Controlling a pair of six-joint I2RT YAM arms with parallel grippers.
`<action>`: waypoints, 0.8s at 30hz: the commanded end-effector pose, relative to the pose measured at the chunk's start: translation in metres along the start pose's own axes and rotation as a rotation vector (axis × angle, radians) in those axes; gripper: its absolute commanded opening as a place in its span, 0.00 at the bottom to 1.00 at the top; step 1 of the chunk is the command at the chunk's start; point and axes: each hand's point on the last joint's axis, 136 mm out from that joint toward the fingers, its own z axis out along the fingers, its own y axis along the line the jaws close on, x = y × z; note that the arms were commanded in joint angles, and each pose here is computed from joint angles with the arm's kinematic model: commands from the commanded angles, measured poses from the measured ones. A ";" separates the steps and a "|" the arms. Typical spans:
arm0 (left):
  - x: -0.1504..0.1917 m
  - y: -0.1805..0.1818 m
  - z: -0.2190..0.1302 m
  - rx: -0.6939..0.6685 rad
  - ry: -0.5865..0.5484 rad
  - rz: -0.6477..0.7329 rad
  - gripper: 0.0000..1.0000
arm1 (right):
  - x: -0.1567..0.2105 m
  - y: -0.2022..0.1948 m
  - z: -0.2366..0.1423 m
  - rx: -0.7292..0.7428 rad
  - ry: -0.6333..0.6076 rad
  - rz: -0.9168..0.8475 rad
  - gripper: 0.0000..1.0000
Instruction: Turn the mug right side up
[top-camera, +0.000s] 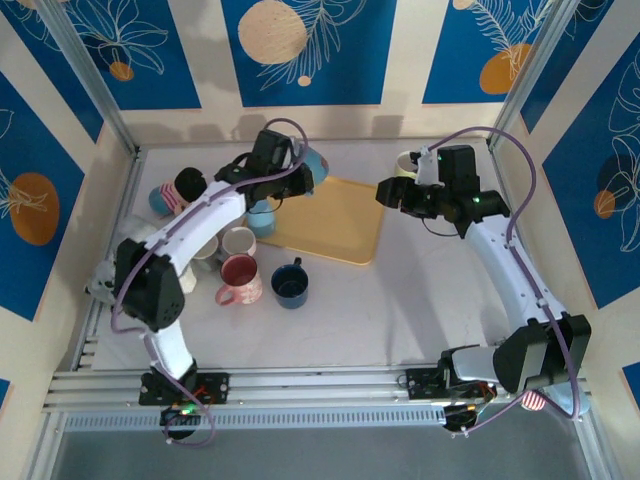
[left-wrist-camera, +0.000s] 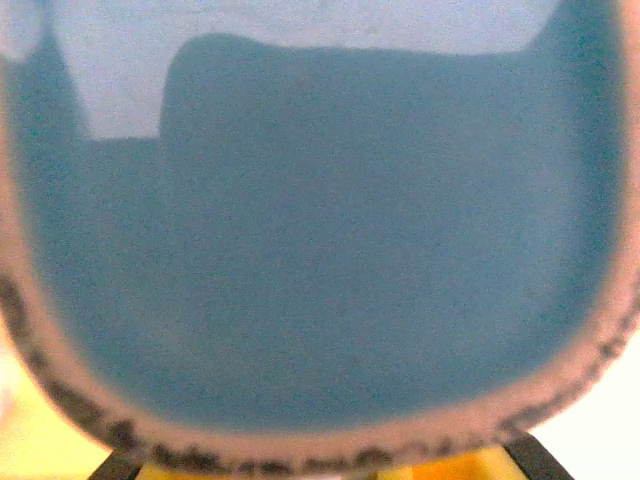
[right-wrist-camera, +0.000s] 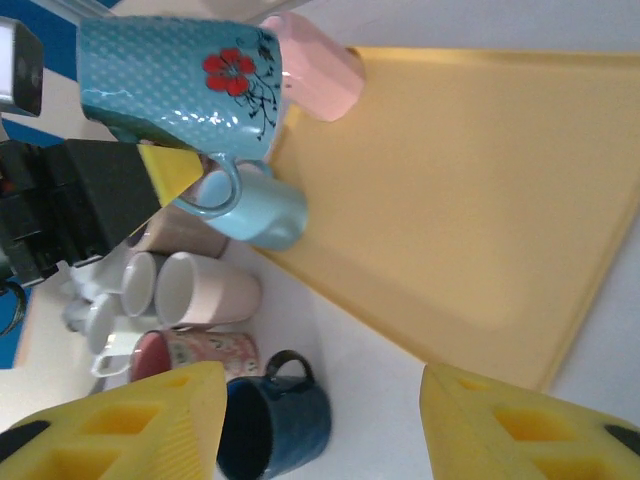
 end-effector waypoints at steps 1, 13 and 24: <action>-0.049 -0.056 -0.050 0.292 -0.215 0.075 0.00 | 0.002 0.032 -0.010 -0.177 0.003 0.013 0.55; -0.080 -0.102 -0.145 0.775 -0.423 0.074 0.00 | -0.004 0.085 -0.023 -0.521 -0.006 0.063 0.56; -0.074 -0.115 -0.159 0.970 -0.409 0.047 0.00 | -0.009 0.115 -0.014 -0.708 -0.009 0.076 0.62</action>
